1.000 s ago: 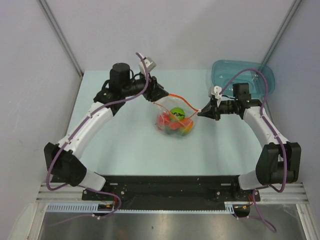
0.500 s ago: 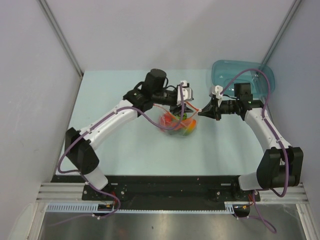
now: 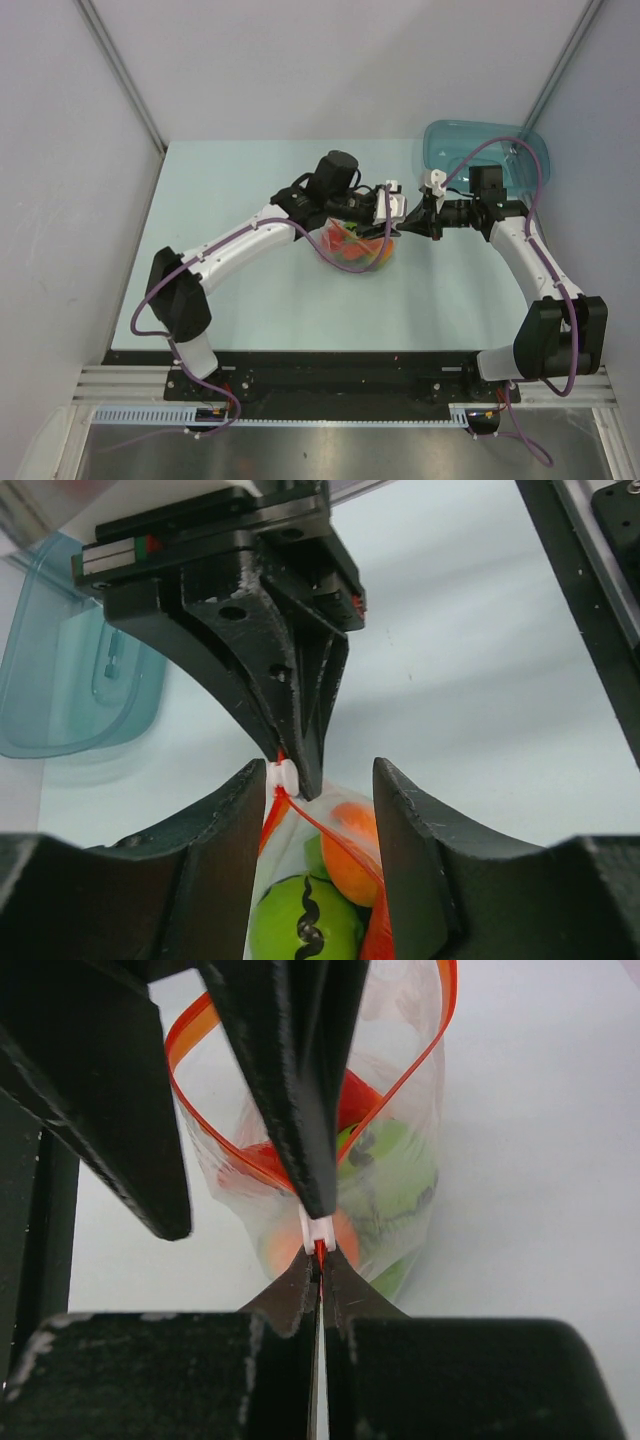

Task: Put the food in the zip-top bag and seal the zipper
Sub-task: Zip the zipper food storage bag at the center of the board.

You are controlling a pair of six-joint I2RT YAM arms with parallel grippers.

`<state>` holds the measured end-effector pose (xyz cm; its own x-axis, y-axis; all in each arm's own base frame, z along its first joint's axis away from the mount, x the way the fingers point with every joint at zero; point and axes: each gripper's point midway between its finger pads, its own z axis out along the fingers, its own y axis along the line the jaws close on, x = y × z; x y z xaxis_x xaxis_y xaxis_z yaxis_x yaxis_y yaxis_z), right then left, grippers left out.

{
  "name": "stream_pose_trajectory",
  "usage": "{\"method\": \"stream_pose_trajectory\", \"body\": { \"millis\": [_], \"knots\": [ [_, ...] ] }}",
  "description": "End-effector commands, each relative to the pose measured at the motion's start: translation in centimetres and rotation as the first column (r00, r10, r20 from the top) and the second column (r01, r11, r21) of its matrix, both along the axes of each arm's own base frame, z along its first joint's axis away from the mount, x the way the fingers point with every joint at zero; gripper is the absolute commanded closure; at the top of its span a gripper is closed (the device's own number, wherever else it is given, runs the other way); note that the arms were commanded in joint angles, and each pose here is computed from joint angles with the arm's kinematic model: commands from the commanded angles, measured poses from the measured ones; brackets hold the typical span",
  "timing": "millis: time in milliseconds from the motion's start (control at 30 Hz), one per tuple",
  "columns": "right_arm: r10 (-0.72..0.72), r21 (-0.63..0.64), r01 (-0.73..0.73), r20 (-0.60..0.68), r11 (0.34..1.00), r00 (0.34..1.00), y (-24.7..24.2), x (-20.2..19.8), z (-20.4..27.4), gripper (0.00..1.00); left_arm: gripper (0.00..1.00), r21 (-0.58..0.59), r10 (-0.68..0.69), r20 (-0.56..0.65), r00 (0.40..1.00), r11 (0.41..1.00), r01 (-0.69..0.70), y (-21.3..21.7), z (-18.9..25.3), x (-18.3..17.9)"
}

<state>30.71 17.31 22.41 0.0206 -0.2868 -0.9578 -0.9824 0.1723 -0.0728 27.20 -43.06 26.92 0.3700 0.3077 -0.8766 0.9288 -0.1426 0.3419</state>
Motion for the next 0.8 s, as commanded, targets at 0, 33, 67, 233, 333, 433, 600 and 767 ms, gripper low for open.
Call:
{"method": "stream_pose_trajectory", "body": {
  "millis": [0, 33, 67, 233, 333, 433, 600, 767],
  "knots": [
    [0.029, 0.03, -0.032, 0.073, 0.999, 0.997, 0.3, -0.5, 1.9, 1.0, 0.5, -0.03, 0.014, 0.066, 0.998, 0.999, -0.012, -1.1, 1.3, 1.4],
    [0.03, 0.029, -0.033, 0.072, 0.999, 0.997, 0.3, -0.6, 1.9, 1.0, 0.51, -0.024, 0.017, 0.064, 0.998, 1.0, -0.016, -1.2, 0.9, 1.6],
    [0.034, 0.027, -0.036, 0.081, 0.999, 0.996, 0.3, -0.6, 1.9, 1.0, 0.52, -0.021, 0.016, 0.068, 0.998, 1.0, -0.015, -1.2, 0.8, 1.7],
    [0.049, 0.014, -0.051, 0.096, 0.999, 0.994, 0.2, -1.0, 1.7, 1.0, 0.66, -0.014, -0.004, 0.047, 0.999, 1.0, 0.005, -1.6, 0.2, 1.5],
    [0.048, 0.006, -0.048, 0.096, 0.999, 0.994, 0.1, -1.0, 1.5, 1.0, 0.77, -0.017, -0.011, 0.031, 0.999, 1.0, 0.012, -1.6, 0.3, 1.2],
    [0.044, 0.005, -0.045, 0.093, 0.999, 0.995, 0.0, -1.0, 1.4, 1.0, 0.87, -0.023, -0.021, 0.014, 1.0, 1.0, 0.021, -1.4, 0.6, 1.0],
    [0.013, 0.006, -0.014, 0.096, 1.0, 0.995, -1.0, -0.6, 1.5, 1.0, 1.0, 0.023, -0.007, -0.023, 1.0, 1.0, 0.007, -0.6, -0.8, 1.5],
    [-0.038, 0.03, 0.035, 0.092, 0.999, 0.995, -2.6, 0.1, 2.1, 1.0, 1.0, 0.085, 0.043, -0.007, 0.999, 0.996, -0.042, 1.2, -2.6, 3.3]
  ]
}}
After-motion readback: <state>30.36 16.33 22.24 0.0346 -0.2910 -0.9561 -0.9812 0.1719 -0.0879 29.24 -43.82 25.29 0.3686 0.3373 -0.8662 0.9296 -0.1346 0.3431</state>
